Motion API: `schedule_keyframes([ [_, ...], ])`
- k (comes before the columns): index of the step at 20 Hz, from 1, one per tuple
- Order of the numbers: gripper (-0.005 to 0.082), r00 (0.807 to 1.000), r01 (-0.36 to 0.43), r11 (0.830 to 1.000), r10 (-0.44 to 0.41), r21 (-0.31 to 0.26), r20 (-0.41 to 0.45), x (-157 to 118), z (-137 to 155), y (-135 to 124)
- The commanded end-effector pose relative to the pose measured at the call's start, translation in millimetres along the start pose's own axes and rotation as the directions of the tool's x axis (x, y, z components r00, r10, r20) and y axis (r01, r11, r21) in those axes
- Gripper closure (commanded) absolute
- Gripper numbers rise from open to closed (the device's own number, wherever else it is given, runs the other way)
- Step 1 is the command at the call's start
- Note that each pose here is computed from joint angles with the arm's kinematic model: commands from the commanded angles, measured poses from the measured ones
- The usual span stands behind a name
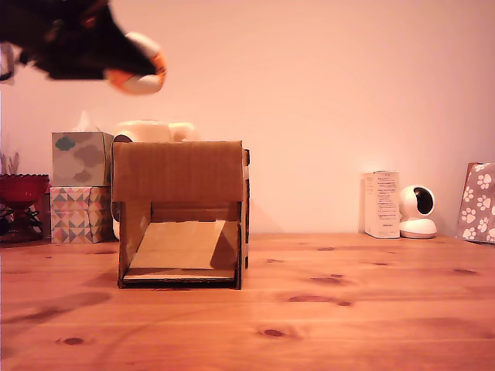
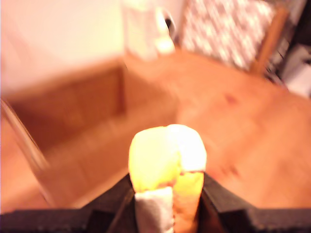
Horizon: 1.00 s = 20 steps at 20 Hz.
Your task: Drop the footbag into the cardboard dice tower
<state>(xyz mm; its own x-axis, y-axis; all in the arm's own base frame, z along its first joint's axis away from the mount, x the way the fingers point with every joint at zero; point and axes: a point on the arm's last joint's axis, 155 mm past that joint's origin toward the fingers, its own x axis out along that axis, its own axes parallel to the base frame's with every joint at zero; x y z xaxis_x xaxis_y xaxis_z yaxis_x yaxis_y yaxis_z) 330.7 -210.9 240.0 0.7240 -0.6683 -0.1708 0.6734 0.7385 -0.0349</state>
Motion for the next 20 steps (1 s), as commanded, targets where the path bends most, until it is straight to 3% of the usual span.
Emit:
schedule_keyframes([
  [1,0.0572,1.0,0.0,1.0,0.0,0.006,0.002,11.1,6.2,3.5],
  [9,0.0572,0.992,-0.03,0.999,0.026,-0.037,-0.125,68.9,23.1,38.9],
  [13,0.0572,0.98,-0.051,0.997,0.038,-0.062,-0.194,90.2,8.8,56.6],
  [18,0.0565,0.973,-0.062,0.995,0.044,-0.074,-0.228,96.4,-5.2,64.4],
  [19,0.0496,0.975,-0.056,0.997,0.042,-0.061,-0.22,96.6,-3.2,64.5],
  [20,0.033,0.976,-0.047,0.997,0.034,-0.057,-0.216,96.9,-0.9,63.1],
])
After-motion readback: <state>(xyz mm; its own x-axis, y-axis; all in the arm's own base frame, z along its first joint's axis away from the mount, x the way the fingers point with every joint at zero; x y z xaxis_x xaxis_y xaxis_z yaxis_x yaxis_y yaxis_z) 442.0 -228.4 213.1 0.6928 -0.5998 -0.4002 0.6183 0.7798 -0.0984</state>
